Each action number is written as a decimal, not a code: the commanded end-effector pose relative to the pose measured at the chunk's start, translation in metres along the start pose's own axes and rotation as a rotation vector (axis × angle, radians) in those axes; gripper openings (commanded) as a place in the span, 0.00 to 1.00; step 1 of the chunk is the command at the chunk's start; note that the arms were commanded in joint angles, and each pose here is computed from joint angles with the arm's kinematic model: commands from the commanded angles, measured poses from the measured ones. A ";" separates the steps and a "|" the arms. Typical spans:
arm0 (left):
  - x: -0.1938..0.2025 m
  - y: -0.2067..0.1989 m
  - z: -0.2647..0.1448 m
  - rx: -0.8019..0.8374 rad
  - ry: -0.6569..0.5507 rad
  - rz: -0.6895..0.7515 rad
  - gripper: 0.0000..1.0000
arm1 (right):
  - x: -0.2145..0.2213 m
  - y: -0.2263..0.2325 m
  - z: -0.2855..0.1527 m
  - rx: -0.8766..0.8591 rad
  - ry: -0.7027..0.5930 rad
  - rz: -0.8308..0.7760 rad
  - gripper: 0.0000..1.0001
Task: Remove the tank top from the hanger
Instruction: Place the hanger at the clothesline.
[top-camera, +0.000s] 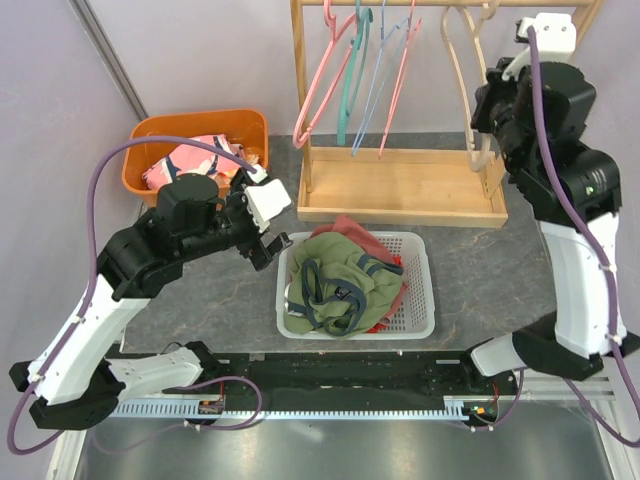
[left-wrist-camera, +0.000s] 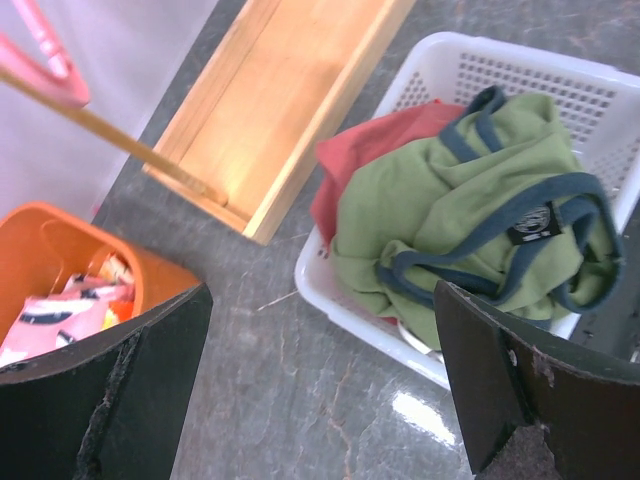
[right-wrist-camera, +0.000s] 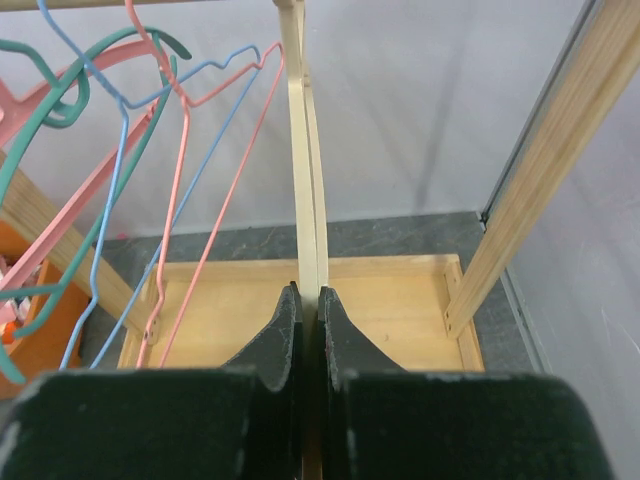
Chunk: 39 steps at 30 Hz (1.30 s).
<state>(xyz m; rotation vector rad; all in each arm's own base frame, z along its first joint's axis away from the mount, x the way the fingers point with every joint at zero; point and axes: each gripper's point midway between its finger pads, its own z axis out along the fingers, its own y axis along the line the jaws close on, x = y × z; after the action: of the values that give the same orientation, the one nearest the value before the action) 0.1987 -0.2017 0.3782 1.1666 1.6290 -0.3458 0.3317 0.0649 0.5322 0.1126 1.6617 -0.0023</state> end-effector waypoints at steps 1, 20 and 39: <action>0.005 0.015 -0.004 -0.054 0.016 0.009 1.00 | -0.017 0.003 0.026 0.056 -0.056 -0.023 0.00; 0.006 0.015 0.003 -0.012 0.021 -0.072 1.00 | 0.007 -0.035 0.110 0.106 -0.031 0.055 0.00; -0.001 0.020 0.006 -0.018 -0.001 -0.091 0.99 | 0.047 -0.001 0.102 -0.099 0.067 0.048 0.00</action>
<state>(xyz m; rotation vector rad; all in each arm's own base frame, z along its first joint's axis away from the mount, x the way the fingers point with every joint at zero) 0.2173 -0.1925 0.3662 1.1216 1.7136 -0.3526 0.4492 0.0463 0.4664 0.1324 1.7336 0.0412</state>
